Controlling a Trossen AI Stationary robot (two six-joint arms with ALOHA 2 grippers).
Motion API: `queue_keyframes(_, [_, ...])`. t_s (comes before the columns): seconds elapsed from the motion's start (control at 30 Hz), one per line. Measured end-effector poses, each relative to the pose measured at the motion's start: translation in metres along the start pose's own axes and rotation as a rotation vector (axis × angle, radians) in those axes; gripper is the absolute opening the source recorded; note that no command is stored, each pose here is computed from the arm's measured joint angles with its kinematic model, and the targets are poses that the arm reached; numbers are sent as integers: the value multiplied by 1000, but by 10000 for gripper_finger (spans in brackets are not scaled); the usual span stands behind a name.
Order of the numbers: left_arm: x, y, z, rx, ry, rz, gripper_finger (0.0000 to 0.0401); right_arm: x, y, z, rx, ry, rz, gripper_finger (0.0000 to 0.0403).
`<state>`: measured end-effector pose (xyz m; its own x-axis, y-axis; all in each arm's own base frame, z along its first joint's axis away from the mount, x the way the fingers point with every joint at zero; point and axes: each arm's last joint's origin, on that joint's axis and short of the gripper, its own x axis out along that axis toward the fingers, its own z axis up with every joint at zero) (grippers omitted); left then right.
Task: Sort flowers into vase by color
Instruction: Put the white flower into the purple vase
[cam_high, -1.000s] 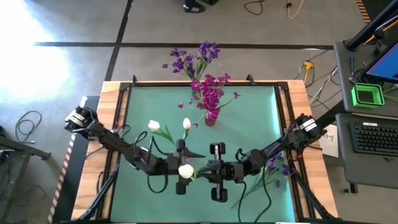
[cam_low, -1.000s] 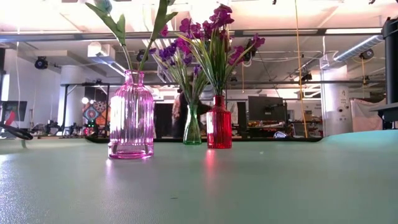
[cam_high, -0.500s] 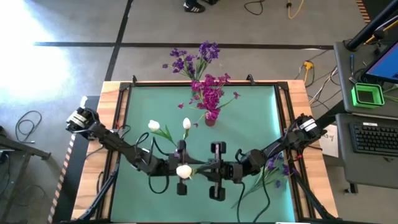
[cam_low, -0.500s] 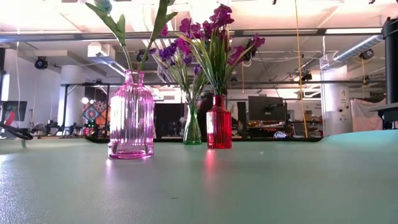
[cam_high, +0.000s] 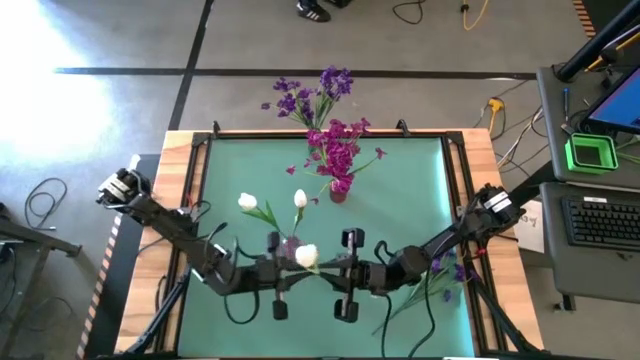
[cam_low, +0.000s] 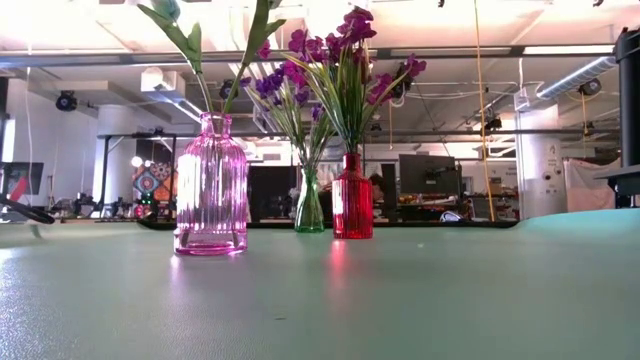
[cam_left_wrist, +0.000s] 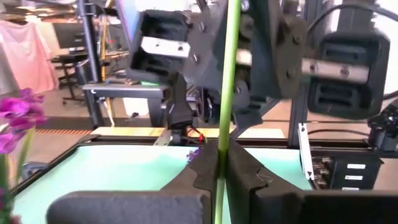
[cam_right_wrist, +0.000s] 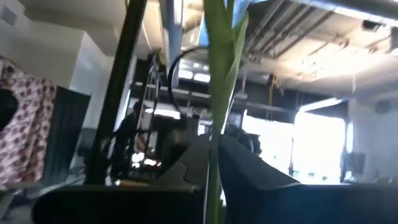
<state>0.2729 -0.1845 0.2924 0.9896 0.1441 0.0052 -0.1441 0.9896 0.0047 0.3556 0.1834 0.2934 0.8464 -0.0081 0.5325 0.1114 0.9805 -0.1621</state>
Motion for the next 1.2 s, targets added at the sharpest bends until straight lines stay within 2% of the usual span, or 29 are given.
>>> queue_keyframes(0.27, [-20,-2,4,15,66,42,0,2,-3,3,79,159,-6,101])
queue_keyframes(0.6, [-21,-1,-8,13,145,62,0,2,-18,13,222,367,17,183])
queue_keyframes(0.93, [-15,4,-11,24,148,118,0,6,-27,10,230,374,-1,194])
queue_keyframes(1.2, [-11,5,-15,31,154,132,0,23,-34,15,216,376,49,191])
